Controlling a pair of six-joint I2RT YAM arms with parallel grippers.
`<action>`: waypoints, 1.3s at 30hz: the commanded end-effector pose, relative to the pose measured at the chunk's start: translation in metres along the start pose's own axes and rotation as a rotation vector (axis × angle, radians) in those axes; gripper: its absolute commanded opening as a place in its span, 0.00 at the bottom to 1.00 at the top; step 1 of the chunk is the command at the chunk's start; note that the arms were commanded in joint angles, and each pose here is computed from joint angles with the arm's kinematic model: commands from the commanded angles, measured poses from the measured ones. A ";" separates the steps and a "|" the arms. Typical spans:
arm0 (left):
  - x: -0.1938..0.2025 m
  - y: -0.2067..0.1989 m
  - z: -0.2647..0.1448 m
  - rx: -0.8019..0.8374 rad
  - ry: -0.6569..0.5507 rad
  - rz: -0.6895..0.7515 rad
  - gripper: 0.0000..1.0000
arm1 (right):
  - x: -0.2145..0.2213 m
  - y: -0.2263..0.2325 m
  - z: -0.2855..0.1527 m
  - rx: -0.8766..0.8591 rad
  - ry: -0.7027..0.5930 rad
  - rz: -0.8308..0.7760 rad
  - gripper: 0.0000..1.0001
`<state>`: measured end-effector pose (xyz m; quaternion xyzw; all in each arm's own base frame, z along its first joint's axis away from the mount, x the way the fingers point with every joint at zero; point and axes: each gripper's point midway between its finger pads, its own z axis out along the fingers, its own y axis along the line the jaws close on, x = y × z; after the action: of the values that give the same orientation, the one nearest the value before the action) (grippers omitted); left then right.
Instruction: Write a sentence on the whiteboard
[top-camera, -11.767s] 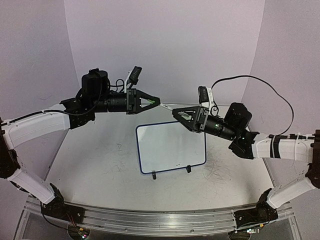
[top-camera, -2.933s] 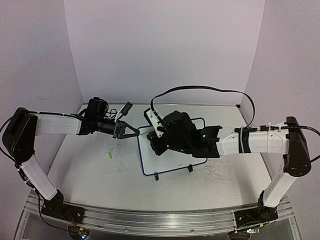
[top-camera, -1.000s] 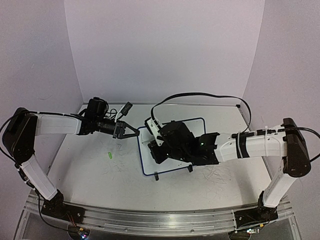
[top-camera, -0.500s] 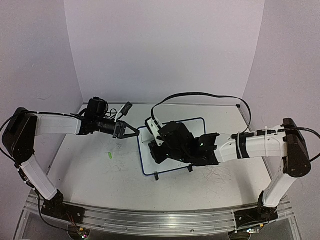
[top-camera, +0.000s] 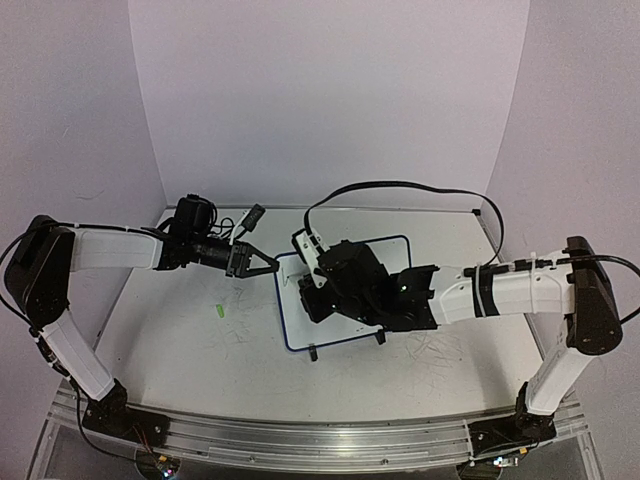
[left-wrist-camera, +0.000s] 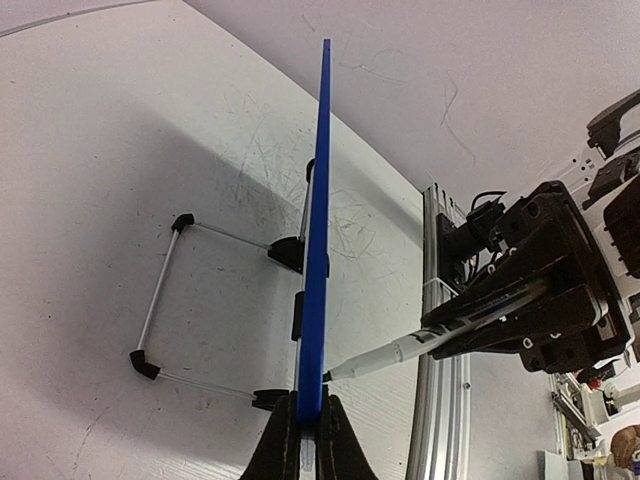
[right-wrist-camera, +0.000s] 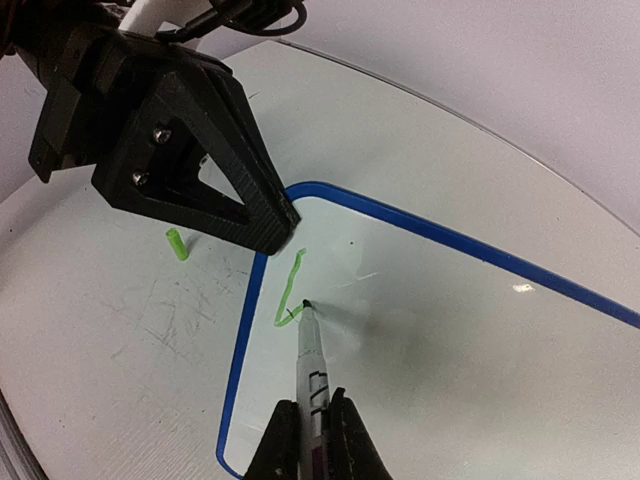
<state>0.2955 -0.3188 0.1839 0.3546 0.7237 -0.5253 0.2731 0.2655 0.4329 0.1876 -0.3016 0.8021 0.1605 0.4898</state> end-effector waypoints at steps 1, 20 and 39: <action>-0.007 -0.021 -0.001 0.037 0.002 0.059 0.00 | -0.042 -0.023 -0.011 0.083 -0.102 0.042 0.00; -0.007 -0.021 0.000 0.036 0.005 0.061 0.00 | -0.034 -0.024 -0.011 0.066 -0.082 0.055 0.00; -0.006 -0.021 0.000 0.039 0.008 0.060 0.00 | -0.008 -0.022 -0.011 0.039 -0.024 0.086 0.00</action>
<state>0.2940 -0.3185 0.1831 0.3574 0.7250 -0.5217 0.2729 0.2723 0.4207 0.1953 -0.2704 0.8080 0.1657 0.4966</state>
